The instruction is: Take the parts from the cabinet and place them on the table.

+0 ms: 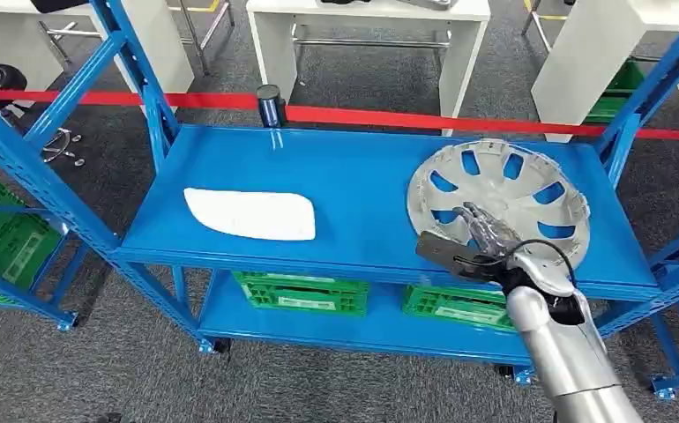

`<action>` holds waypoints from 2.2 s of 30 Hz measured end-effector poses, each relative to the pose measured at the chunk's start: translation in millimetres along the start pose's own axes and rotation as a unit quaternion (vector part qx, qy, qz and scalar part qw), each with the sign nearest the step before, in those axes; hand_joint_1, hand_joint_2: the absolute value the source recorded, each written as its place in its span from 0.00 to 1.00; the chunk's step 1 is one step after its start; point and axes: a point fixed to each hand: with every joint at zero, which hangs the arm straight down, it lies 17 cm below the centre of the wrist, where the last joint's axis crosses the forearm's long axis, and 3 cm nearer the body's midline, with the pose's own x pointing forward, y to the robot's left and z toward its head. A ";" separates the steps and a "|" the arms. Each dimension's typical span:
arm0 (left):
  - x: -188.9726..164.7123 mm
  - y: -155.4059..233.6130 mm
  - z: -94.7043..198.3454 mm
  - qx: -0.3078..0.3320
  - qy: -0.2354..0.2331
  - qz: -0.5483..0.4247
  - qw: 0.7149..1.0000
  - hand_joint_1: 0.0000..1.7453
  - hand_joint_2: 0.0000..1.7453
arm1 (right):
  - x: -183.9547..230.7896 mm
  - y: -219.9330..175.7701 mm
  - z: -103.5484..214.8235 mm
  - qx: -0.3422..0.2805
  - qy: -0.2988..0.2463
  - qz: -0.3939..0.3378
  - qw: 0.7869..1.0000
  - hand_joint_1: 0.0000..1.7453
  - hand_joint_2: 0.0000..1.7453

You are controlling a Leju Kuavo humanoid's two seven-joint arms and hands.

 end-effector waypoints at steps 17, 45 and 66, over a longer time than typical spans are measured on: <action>11.5 -3.0 -2.6 -0.001 -0.019 0.016 1.000 0.00 0.00 | 16.1 17.4 -15.2 0.026 -0.019 0.066 0.997 0.96 1.00; 47.2 -8.6 -6.7 -0.006 -0.091 0.017 0.996 0.00 1.00 | 12.0 26.7 -18.6 0.034 -0.022 0.063 0.997 1.00 1.00; 51.7 8.3 3.5 0.010 -0.114 0.094 0.989 0.00 1.00 | 84.4 -7.3 5.9 -0.009 -0.189 -0.234 0.954 1.00 1.00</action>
